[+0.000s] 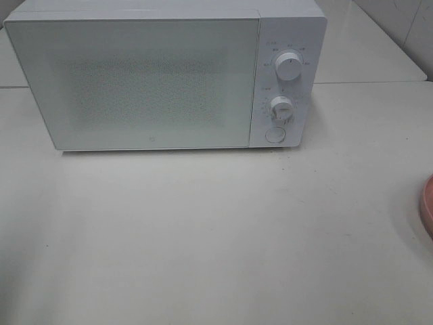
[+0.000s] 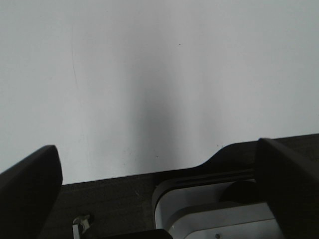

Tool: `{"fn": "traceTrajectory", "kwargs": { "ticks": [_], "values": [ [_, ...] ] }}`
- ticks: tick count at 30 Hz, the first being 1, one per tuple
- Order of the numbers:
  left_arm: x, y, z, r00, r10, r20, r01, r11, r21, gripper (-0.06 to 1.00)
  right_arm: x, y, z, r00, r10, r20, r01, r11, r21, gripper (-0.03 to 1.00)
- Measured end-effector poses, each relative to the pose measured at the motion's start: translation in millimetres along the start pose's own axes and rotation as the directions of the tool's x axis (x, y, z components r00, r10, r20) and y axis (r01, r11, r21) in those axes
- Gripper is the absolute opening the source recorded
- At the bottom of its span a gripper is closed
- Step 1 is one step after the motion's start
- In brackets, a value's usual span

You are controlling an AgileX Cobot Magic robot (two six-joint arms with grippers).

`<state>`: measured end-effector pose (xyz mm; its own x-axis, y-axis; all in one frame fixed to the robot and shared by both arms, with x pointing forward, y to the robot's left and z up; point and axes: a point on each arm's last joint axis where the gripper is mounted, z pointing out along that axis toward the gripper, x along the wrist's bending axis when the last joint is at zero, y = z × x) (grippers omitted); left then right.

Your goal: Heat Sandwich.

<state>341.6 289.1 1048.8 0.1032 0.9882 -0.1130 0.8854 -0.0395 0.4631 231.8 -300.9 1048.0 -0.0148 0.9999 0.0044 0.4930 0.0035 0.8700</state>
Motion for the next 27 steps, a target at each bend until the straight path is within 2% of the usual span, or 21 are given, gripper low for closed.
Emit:
{"fn": "traceTrajectory", "kwargs": {
  "ticks": [6, 10, 11, 14, 15, 16, 19, 20, 21, 24, 25, 27],
  "values": [
    [-2.9, -24.9, -9.4, 1.000, 0.015, -0.006, -0.016, 0.995, -0.098, 0.99, 0.0, 0.0, 0.0, 1.000, 0.000, 0.000, 0.000, 1.000, 0.000, 0.77],
    [-5.4, -48.7, -26.7, 0.999, 0.017, -0.031, -0.024, 0.965, -0.261, 0.99, 0.0, 0.0, 0.0, 1.000, 0.000, 0.000, 0.000, 1.000, 0.000, 0.77],
    [-5.4, -48.7, -26.7, 0.999, 0.017, -0.031, -0.024, 0.965, -0.261, 0.99, 0.0, 0.0, 0.0, 1.000, 0.000, 0.000, 0.000, 1.000, 0.000, 0.77],
    [-4.5, -58.9, -35.5, 0.998, -0.015, -0.056, -0.004, 0.940, -0.340, 0.99, 0.0, 0.0, 0.0, 1.000, 0.000, 0.000, 0.000, 1.000, 0.000, 0.77],
    [-3.2, -64.6, -40.2, 0.997, -0.039, -0.073, 0.008, 0.923, -0.384, 0.99, 0.0, 0.0, 0.0, 1.000, 0.000, 0.000, 0.000, 1.000, 0.000, 0.77],
    [-3.2, -64.6, -40.2, 0.997, -0.039, -0.073, 0.008, 0.923, -0.384, 0.99, 0.0, 0.0, 0.0, 1.000, 0.000, 0.000, 0.000, 1.000, 0.000, 0.77],
    [-2.7, -73.3, -46.4, 0.994, -0.063, -0.085, 0.018, 0.895, -0.446, 0.99, 0.0, 0.0, 0.0, 1.000, 0.000, 0.000, 0.000, 1.000, 0.000, 0.77],
    [-3.3, -79.0, -50.0, 0.994, -0.064, -0.085, 0.015, 0.874, -0.485, 0.99, 0.0, 0.0, 0.0, 1.000, 0.000, 0.000, 0.000, 1.000, 0.000, 0.77],
    [-3.3, -79.0, -50.0, 0.994, -0.064, -0.085, 0.015, 0.874, -0.485, 0.99, 0.0, 0.0, 0.0, 1.000, 0.000, 0.000, 0.000, 1.000, 0.000, 0.77],
    [-4.2, -87.6, -53.8, 0.994, -0.061, -0.086, 0.006, 0.845, -0.534, 0.99, 0.0, 0.0, 0.0, 1.000, 0.000, 0.000, 0.000, 1.000, 0.000, 0.77],
    [-5.0, -93.3, -56.7, 0.995, -0.060, -0.085, 0.001, 0.822, -0.569, 0.99, 0.0, 0.0, 0.0, 1.000, 0.000, 0.000, 0.000, 1.000, 0.000, 0.77],
    [-5.2, -94.7, -57.3, 0.995, -0.059, -0.085, -0.001, 0.817, -0.577, 0.99, 0.0, 0.0, 0.0, 1.000, 0.000, 0.000, 0.000, 1.000, 0.000, 0.77]
  ]
}}
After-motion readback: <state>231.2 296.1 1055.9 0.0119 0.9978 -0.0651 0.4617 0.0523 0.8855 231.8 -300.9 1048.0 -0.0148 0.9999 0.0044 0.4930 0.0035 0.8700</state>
